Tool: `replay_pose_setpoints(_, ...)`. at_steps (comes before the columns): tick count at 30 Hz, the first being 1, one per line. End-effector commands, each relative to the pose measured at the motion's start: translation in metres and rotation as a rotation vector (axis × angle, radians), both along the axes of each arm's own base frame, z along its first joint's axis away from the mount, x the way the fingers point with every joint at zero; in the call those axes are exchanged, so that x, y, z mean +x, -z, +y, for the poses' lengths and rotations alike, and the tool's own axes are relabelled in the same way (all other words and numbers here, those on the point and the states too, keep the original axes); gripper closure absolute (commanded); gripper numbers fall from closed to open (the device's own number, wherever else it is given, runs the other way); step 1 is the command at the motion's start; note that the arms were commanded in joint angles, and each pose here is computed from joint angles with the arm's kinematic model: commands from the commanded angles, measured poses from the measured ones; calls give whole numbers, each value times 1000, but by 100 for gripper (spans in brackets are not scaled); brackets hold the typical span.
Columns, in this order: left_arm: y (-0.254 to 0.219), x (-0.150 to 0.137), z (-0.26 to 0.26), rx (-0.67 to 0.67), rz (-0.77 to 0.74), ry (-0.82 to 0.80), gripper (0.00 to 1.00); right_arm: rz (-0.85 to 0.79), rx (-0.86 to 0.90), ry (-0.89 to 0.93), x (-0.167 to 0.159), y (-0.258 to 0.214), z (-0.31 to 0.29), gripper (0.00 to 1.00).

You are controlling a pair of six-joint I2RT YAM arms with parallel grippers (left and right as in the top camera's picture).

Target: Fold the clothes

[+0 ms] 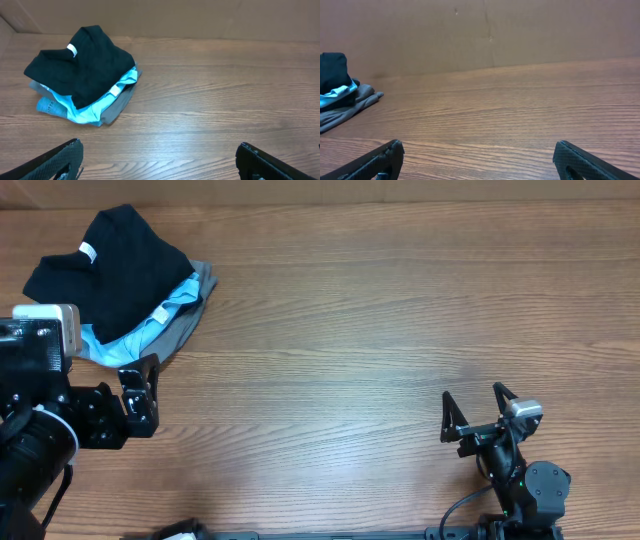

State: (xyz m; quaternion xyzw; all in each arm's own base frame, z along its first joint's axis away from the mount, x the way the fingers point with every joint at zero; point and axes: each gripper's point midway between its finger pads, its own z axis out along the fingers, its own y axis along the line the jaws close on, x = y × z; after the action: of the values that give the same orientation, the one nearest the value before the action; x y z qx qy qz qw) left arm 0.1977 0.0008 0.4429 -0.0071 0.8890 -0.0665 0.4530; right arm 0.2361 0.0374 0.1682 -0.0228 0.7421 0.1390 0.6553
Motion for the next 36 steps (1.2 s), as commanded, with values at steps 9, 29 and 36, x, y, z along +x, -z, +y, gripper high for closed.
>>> replay_pose_setpoints(9, 0, 1, -2, -10, 0, 5, 0, -7, 7, -3, 0, 1, 0, 0)
replay_pose_setpoints(29, -23, 26, -36, 131, -254, 223, 0, -6, 7, -3, 0, 1, 0, 0)
replay_pose_setpoints(36, 25, 45, -60, 141, -395, 323, 0, -7, 7, -3, 0, 1, 0, 0)
